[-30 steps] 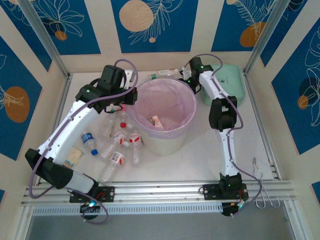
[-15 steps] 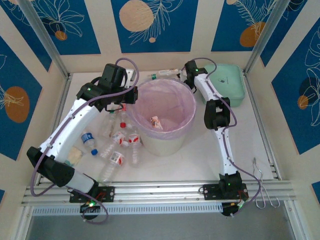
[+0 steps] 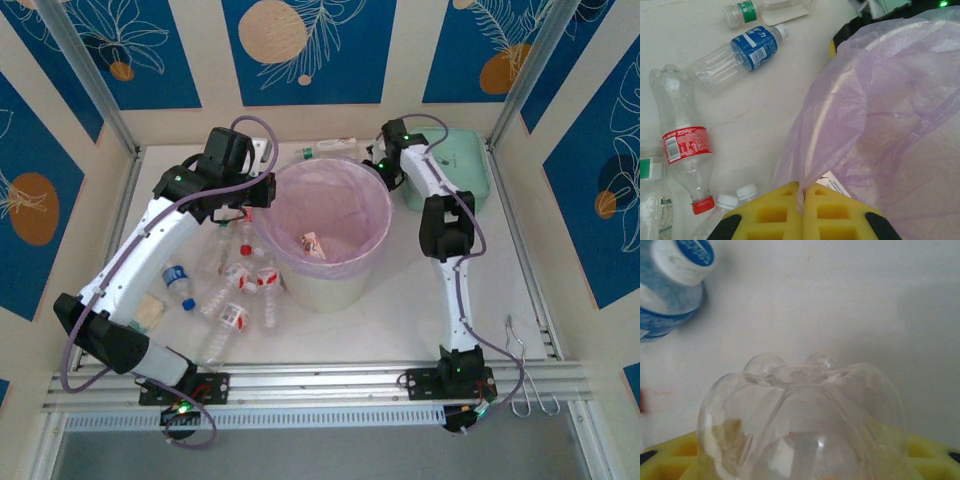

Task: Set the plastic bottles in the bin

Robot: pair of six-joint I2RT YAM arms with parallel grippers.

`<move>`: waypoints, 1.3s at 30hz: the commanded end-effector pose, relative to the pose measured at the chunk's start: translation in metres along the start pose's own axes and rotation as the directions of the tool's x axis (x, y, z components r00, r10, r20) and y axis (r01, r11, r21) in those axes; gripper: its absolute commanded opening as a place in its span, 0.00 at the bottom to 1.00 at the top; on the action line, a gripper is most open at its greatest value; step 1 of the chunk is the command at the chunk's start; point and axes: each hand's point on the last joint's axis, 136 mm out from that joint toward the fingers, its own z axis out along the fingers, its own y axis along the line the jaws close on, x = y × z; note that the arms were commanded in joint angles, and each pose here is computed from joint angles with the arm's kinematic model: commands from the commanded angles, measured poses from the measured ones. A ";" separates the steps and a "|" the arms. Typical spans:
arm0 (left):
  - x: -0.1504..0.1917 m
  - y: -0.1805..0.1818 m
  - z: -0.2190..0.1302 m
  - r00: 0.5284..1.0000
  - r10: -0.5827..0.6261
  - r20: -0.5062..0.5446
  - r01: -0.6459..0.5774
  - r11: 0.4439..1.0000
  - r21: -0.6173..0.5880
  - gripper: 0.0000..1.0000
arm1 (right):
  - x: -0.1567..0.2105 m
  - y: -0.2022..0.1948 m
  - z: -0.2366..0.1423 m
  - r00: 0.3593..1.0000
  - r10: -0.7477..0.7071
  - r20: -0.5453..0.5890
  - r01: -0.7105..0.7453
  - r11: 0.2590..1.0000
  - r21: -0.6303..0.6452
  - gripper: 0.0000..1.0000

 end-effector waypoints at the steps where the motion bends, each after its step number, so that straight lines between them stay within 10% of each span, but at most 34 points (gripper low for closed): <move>1: -0.002 -0.004 -0.005 1.000 -0.011 0.010 0.011 0.999 0.031 0.00 | -0.015 0.033 -0.066 0.992 -0.020 0.122 0.032 0.995 -0.095 0.45; 11: -0.005 -0.014 -0.013 0.999 0.025 0.045 -0.028 0.996 0.086 0.00 | -0.020 0.040 -0.161 0.971 0.004 0.239 0.024 0.993 -0.114 0.00; 30: -0.007 -0.019 -0.013 0.997 0.000 0.082 -0.010 0.993 0.121 0.00 | 0.036 0.111 -0.335 0.807 0.008 0.591 0.025 0.999 -0.047 0.00; 39: -0.010 -0.023 -0.007 0.995 -0.017 0.095 0.004 0.991 0.133 0.00 | 0.117 0.204 -0.314 0.827 -0.301 0.474 0.298 0.951 0.084 0.00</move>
